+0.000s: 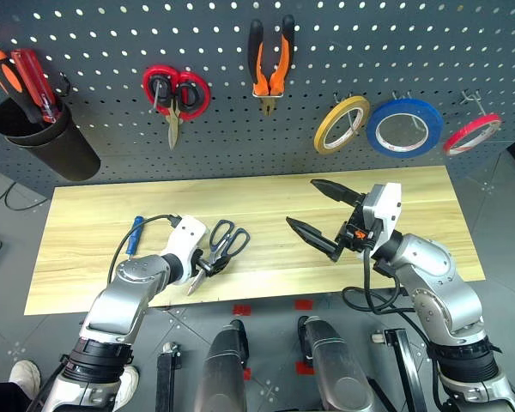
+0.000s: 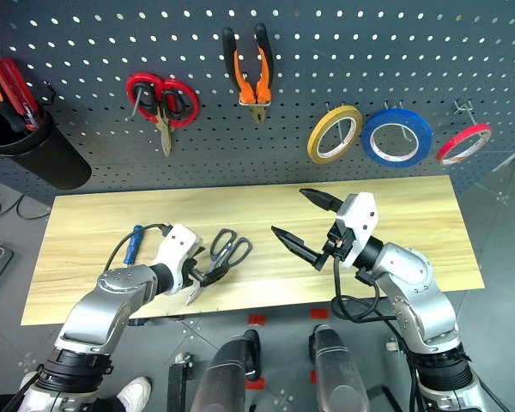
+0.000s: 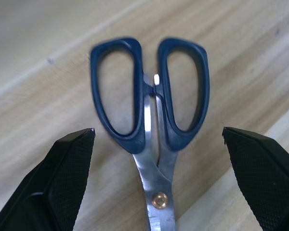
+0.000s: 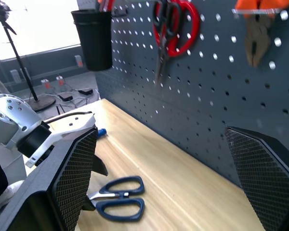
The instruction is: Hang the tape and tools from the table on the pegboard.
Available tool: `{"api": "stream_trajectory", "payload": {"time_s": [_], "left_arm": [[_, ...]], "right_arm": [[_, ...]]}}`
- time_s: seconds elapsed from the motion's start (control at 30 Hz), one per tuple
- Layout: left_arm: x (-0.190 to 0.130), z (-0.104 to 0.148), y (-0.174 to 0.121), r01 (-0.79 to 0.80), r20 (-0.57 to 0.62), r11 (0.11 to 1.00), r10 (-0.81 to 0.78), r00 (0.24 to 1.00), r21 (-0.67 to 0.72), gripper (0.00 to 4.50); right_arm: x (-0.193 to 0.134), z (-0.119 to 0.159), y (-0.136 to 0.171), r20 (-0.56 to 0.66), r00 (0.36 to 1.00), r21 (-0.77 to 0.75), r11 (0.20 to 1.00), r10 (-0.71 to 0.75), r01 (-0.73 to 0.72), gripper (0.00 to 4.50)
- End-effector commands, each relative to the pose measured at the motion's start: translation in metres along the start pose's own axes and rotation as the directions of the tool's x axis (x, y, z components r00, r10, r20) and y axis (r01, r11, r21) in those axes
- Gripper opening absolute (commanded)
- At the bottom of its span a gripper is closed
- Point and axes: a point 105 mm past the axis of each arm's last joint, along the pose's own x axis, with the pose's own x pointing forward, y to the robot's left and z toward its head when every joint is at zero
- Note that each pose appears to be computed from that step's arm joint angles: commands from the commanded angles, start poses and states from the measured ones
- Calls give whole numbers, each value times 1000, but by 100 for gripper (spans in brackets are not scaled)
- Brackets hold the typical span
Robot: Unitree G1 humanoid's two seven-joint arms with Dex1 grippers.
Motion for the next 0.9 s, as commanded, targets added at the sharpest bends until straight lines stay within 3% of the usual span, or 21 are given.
{"api": "stream_trajectory", "payload": {"time_s": [0.03,0.27,0.9], "left_arm": [[-5,-1,-10,48,-20,999,-48,999,3,447],[-9,-10,-17,57,-49,998,-58,997,-12,447],[-16,-33,3,77,-179,997,-76,981,0,447]], "right_arm": [[-6,14,16,37,998,-25,998,55,-54,450],[-22,-3,45,-53,966,-51,965,254,-256,450],[-20,-14,44,-95,951,-37,954,293,-298,450]]}}
